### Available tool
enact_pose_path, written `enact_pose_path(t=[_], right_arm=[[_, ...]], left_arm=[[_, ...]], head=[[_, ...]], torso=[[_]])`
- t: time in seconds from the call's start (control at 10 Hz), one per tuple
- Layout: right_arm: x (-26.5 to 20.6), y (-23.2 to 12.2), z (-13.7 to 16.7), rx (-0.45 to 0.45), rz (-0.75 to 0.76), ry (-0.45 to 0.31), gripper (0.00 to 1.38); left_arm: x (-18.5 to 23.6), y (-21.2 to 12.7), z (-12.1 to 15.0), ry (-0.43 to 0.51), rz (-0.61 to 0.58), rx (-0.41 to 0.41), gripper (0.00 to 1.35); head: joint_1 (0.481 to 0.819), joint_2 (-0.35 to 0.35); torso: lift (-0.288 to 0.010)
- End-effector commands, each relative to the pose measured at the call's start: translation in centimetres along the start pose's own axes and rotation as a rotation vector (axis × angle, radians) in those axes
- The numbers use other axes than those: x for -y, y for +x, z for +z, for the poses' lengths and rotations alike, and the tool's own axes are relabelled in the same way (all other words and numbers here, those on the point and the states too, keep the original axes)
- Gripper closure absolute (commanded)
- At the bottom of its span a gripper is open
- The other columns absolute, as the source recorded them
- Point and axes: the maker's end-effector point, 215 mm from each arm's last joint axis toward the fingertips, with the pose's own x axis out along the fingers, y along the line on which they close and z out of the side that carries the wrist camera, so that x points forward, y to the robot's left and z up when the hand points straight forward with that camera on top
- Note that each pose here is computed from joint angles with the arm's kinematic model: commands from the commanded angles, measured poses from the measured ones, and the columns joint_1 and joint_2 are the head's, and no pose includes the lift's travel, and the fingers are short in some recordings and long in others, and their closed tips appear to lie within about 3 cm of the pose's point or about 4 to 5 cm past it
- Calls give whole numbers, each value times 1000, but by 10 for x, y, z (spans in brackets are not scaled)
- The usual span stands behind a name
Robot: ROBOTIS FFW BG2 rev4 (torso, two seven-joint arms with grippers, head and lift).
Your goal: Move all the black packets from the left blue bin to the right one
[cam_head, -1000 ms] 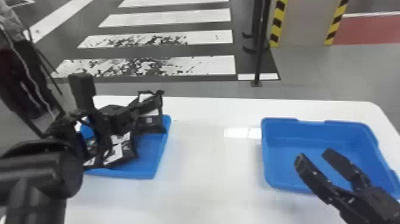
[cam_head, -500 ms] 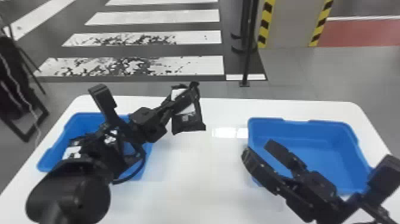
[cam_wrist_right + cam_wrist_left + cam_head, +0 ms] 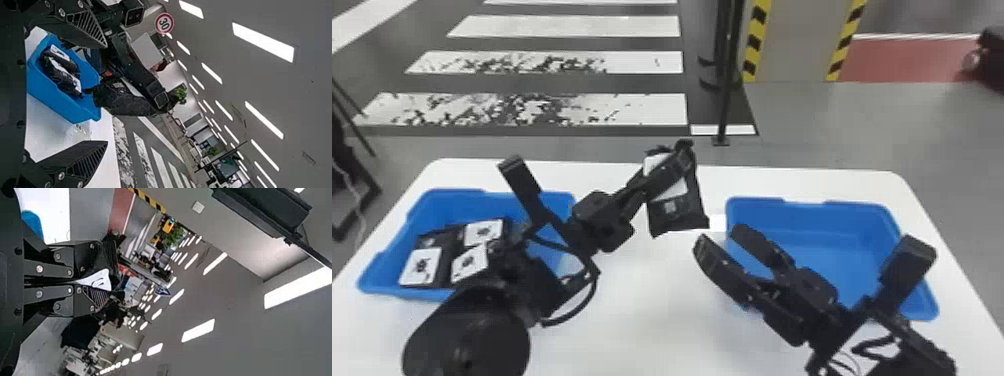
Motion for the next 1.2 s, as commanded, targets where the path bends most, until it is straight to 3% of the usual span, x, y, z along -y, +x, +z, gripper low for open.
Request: enact_pose_path(t=[0.0,0.3,0.5,0.8,1.1], right_arm=[[8,7,2,-2,-2,-9,162],[25,13,30,75,-29,-65,216],[23,16,18,49,-14,-2,990],[-2,25,5,24,49,47,1199],[0,23,11,55,51,45,1262]], left_arm=[[19,7,-7,-77,-48,14,1207],[26,9,-19,-116,-63,-17,1207],[28,9,-21,-128,-67,-20,1207],[26,10,-24,-133,-64,-24,1205],[24,9,-22,-136,-58,-18,1205]], head=[[695,-6],[695,-51],[695,-65],[695,-40],[695,-31]], torso=[[-150],[-150],[-150],[-150],[-150]])
